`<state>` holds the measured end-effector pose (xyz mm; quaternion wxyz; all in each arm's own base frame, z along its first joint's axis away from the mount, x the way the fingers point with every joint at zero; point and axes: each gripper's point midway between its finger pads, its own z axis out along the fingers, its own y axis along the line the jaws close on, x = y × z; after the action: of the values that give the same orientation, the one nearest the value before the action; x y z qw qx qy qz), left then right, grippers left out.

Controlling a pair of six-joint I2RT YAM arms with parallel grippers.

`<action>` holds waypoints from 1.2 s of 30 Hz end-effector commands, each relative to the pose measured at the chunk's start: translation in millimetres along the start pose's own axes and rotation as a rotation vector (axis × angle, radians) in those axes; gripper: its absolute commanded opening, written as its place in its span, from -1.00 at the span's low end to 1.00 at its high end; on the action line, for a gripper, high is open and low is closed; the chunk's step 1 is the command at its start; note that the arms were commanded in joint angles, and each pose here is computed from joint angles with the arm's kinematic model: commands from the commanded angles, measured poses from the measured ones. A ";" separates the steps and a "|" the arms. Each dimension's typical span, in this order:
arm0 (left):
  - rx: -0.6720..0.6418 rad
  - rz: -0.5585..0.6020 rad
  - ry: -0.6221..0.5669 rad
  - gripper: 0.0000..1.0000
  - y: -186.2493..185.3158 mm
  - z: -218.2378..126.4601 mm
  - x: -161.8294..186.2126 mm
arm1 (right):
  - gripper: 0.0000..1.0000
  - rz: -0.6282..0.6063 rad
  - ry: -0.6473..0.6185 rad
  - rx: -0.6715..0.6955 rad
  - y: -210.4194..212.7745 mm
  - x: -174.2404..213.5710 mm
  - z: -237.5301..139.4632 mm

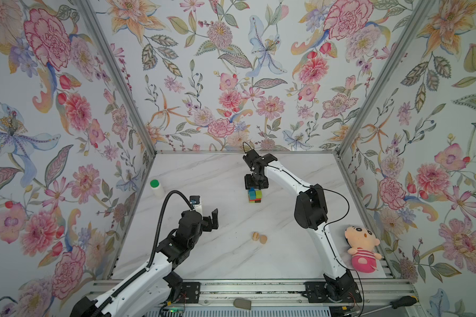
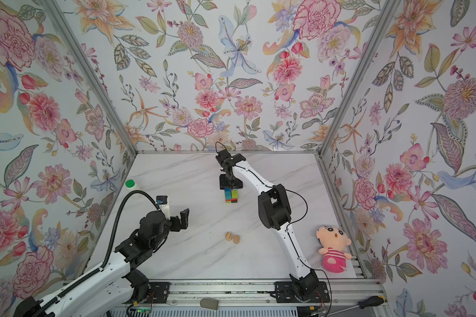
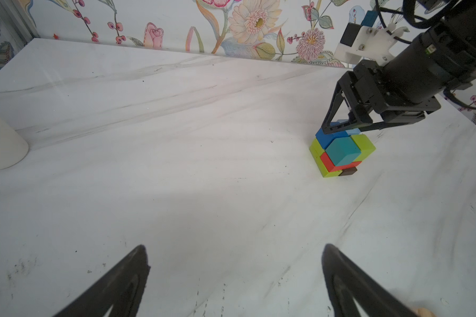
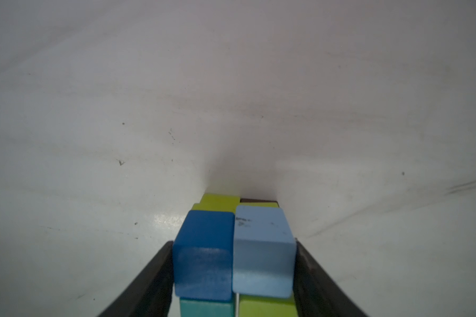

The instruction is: Build the wood block tower

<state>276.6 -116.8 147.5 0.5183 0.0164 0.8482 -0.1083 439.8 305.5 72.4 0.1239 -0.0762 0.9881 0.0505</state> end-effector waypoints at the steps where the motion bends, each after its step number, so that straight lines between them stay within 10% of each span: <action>1: -0.006 0.008 0.005 0.98 4.3 2.0 5.1 | 0.51 -0.019 0.023 -0.004 5.0 4.9 2.4; 21: -0.004 -0.011 -0.020 0.99 4.5 -5.3 -6.5 | 0.75 -0.043 -0.117 -0.014 3.7 -8.0 -73.1; 36: 0.129 -0.002 -0.003 0.98 -52.4 -30.2 -4.3 | 0.74 -0.056 -0.155 -0.113 -8.4 83.4 -106.0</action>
<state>248.6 -153.0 157.6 0.5090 0.0578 0.8440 -0.1585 345.4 278.2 160.3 0.1923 -0.1178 0.9698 0.0926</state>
